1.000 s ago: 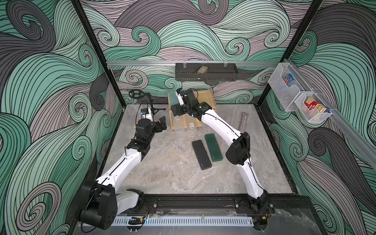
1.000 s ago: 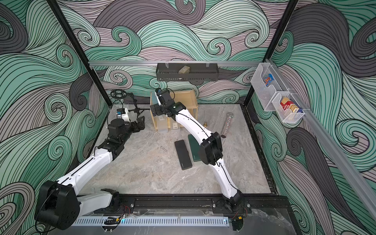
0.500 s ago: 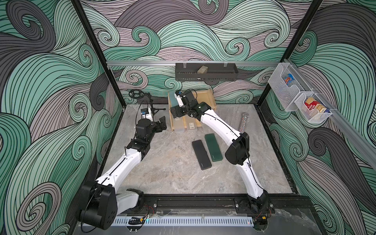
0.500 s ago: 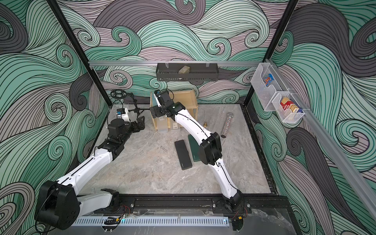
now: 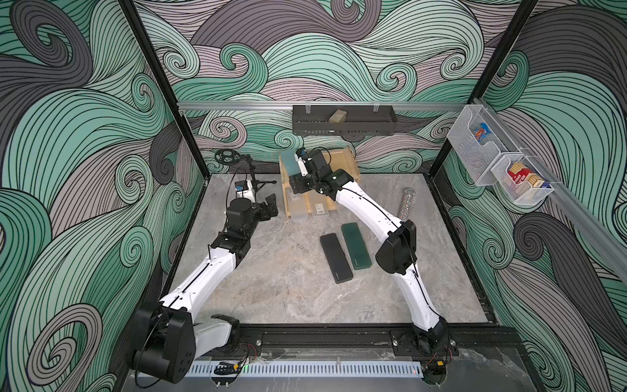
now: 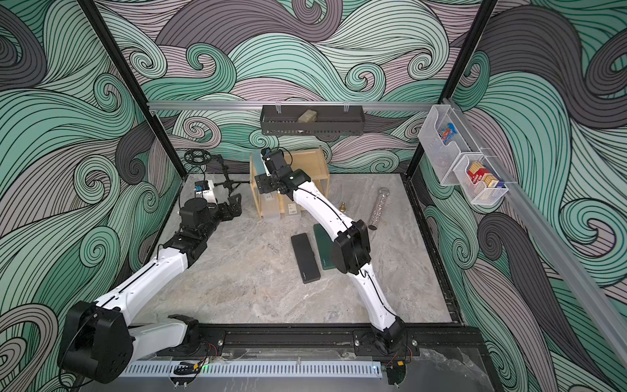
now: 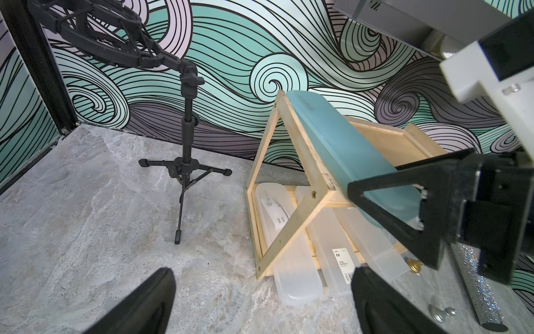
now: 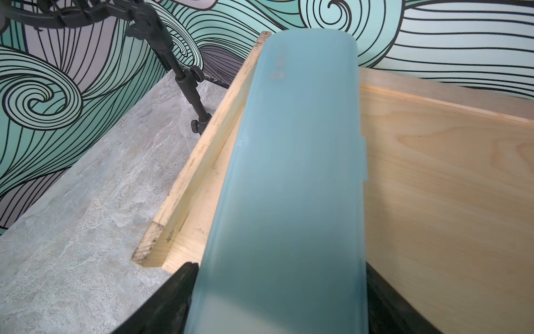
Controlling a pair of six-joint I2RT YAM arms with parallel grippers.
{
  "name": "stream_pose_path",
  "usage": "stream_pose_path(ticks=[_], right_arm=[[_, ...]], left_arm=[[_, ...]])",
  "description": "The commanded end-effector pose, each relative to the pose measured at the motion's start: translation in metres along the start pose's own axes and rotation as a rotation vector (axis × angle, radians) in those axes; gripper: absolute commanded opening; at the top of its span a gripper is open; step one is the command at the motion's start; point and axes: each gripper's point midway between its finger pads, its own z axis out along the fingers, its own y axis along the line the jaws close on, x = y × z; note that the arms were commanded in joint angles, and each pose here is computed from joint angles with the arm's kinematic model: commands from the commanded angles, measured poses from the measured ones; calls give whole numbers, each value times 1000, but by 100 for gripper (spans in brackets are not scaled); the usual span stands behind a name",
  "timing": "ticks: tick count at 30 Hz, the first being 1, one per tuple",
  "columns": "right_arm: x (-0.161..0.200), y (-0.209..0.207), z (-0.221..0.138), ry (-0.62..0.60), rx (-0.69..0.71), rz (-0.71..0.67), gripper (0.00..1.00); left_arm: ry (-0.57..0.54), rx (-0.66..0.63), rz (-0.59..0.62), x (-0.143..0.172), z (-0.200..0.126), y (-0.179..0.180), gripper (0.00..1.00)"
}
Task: Remove the pencil cases from the shelf
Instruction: Pick up the pencil case from the shelf, then place the pencil case at the center of the board.
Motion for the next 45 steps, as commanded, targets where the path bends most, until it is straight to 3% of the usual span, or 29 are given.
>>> stream_pose_path(ticks=[1, 8, 14, 21, 26, 32, 45], right_arm=[[-12, 2, -28, -22, -3, -13, 79], [-37, -1, -89, -96, 0, -15, 79], [-16, 4, -144, -81, -29, -24, 79], [67, 2, -218, -55, -64, 26, 80], [153, 11, -259, 3, -138, 120, 78], [246, 33, -243, 159, -187, 181, 79], [281, 59, -172, 260, -172, 115, 81]], left_arm=[[-17, 12, -7, -5, -3, -1, 98], [-23, 19, -13, -8, -5, -3, 99], [-41, 32, -21, -17, -11, -7, 99], [-54, 45, -28, -27, -19, -10, 98], [-65, 55, -33, -35, -27, -13, 99], [-50, 74, -34, -31, -27, -16, 99], [-15, 79, -22, -16, -22, -14, 98]])
